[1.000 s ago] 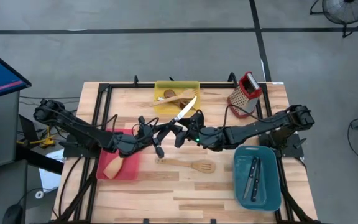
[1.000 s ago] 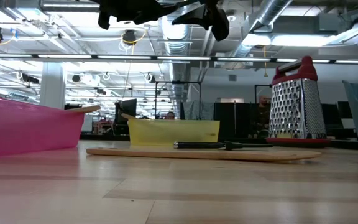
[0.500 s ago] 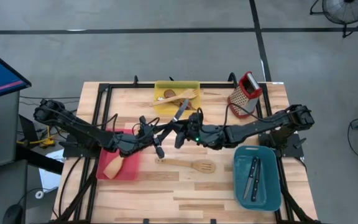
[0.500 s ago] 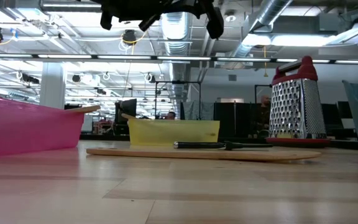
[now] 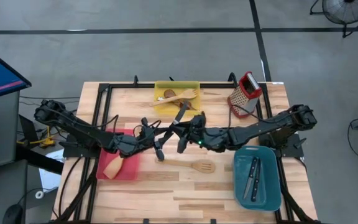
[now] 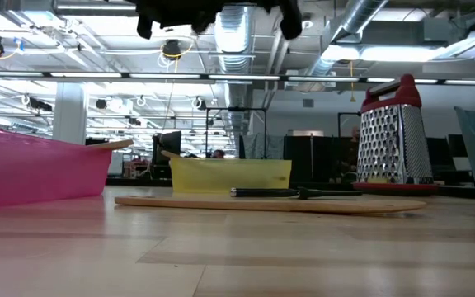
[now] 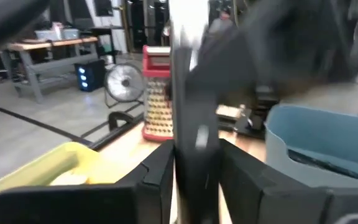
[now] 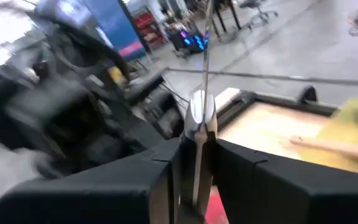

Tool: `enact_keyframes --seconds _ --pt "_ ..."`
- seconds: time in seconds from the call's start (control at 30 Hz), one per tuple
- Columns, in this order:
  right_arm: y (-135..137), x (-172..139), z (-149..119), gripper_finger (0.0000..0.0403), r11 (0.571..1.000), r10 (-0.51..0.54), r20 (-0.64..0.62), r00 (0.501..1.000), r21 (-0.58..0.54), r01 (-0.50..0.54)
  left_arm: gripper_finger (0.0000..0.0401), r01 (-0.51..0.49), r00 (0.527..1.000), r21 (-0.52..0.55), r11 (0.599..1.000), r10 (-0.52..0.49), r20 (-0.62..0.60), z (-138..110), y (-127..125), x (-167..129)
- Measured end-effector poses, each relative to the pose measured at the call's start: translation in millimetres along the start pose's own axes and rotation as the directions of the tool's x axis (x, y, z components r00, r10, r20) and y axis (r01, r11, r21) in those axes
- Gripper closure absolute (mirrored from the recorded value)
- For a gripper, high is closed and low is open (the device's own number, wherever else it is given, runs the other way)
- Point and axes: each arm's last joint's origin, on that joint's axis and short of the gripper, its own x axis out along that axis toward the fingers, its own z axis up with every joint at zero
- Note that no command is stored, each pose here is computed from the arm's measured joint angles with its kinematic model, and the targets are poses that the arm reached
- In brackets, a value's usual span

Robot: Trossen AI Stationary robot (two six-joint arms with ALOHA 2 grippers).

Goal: Pick & Place Kitchen Items
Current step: Put the black knife into the blue bin

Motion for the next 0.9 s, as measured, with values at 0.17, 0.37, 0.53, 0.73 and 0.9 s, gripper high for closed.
enact_keyframes --seconds 0.17,0.37,0.53,0.73,0.9 --pt "6.6 -20.3 25.2 0.0333 0.999 0.033 0.034 0.999 -0.01 -0.033 0.0252 0.056 0.998 0.034 0.998 -0.056 -0.013 -2.1 -3.8 -2.7" --pt "2.7 -56.4 50.2 0.0333 0.999 0.005 -0.027 1.0 -0.052 -0.007 0.0197 0.123 0.992 0.006 0.992 -0.122 -0.019 -2.7 -9.8 -7.8" --pt "-10.7 -102.7 64.2 0.0333 0.999 -0.035 -0.178 0.983 0.027 0.04 0.0184 0.16 0.987 0.007 0.987 -0.16 -0.02 -3.3 -16.6 -15.4" --pt "-35.9 -160.5 62.0 0.0333 0.968 -0.108 -0.434 0.895 0.159 0.194 0.019 0.184 0.983 0.008 0.983 -0.184 -0.021 -3.7 -21.3 -21.1" --pt "-44.9 -194.1 48.8 0.0333 0.922 -0.143 -0.626 0.767 0.197 0.333 0.0198 0.186 0.982 -0.033 0.982 -0.187 -0.021 -3.8 -21.9 -21.8"
